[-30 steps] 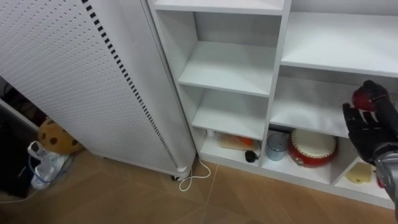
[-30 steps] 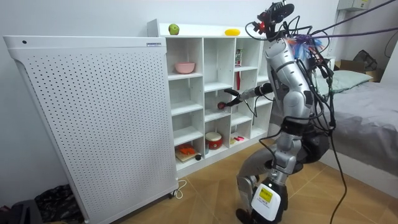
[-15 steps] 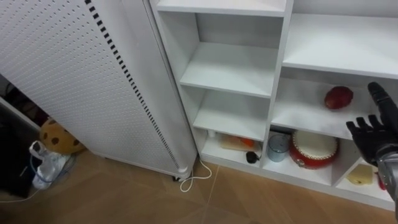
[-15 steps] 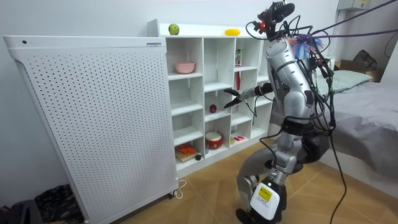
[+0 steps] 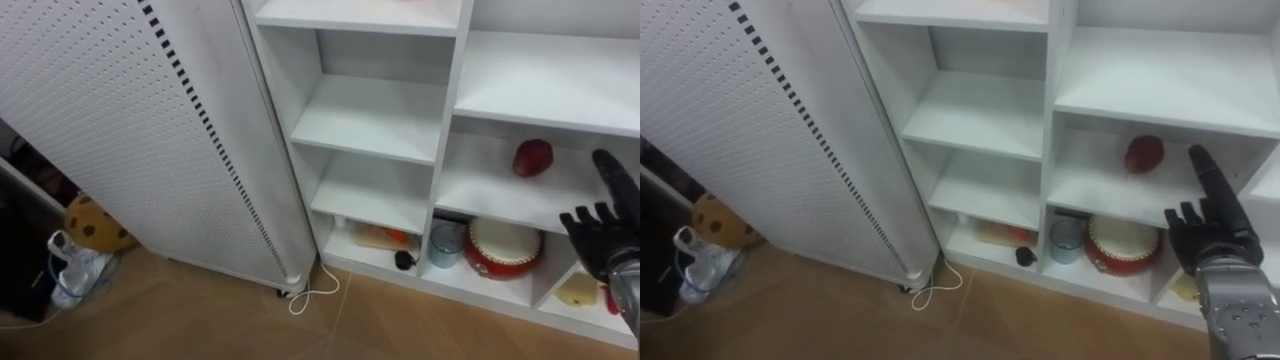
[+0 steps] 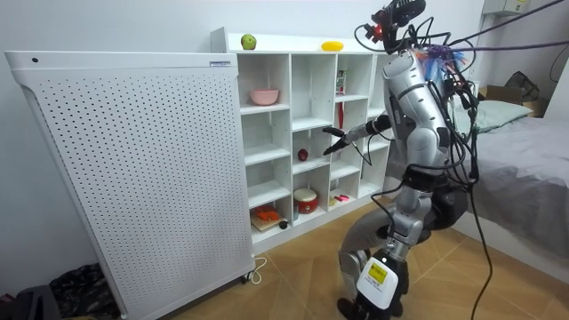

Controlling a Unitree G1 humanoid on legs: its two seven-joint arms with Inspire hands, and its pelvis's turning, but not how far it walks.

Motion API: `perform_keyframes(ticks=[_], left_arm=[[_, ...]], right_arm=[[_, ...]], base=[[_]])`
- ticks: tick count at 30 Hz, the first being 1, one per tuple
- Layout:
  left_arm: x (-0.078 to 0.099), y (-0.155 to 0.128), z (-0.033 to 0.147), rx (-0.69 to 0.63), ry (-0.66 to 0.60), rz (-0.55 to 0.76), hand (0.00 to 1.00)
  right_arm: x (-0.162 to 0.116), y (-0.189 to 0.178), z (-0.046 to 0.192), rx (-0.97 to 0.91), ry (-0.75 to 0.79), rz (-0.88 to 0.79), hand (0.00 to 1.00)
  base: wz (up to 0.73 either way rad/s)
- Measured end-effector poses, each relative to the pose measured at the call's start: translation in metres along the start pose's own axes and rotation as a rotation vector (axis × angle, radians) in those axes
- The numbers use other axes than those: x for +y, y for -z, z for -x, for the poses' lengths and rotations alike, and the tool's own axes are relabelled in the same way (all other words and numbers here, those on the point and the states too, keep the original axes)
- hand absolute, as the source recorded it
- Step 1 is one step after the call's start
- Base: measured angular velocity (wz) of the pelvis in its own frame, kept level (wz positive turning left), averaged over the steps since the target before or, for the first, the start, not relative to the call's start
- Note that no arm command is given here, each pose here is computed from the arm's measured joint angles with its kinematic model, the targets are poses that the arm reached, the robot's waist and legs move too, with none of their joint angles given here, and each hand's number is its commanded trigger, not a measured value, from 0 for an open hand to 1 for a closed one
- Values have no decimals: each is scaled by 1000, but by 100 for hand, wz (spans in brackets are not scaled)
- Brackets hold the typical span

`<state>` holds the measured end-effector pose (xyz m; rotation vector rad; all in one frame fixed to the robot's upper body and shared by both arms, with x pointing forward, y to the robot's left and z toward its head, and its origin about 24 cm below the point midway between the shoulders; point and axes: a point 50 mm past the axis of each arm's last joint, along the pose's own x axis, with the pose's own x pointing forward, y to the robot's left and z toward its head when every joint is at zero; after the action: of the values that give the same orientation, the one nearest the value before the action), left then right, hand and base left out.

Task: Arrange fruit in the closet

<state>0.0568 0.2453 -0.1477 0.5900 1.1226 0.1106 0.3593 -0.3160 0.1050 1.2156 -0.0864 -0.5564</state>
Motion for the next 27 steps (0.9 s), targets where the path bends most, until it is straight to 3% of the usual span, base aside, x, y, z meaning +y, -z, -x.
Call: perform_keyframes(ticks=[3,6,11,15,21,23,27], left_arm=[[0,2,0,10,14,-3,0],[1,10,0,43,22,-2,0],[8,25,-4,139,36,-10,0],[12,26,-5,142,37,-17,0],[18,34,-5,168,11,11,0],[18,35,-4,165,7,5,0],[19,34,-4,149,-1,11,0]], right_arm=[[-20,1,1,9,15,27,0],[-60,-1,7,18,98,74,0],[-133,-1,30,109,228,363,0],[-174,-4,51,197,282,548,0],[-245,8,105,438,364,803,0],[-273,15,134,563,401,907,0],[-303,18,173,687,453,950,0]], base=[[-3],[-1],[-5],[5],[-2],[-3],[-4]])
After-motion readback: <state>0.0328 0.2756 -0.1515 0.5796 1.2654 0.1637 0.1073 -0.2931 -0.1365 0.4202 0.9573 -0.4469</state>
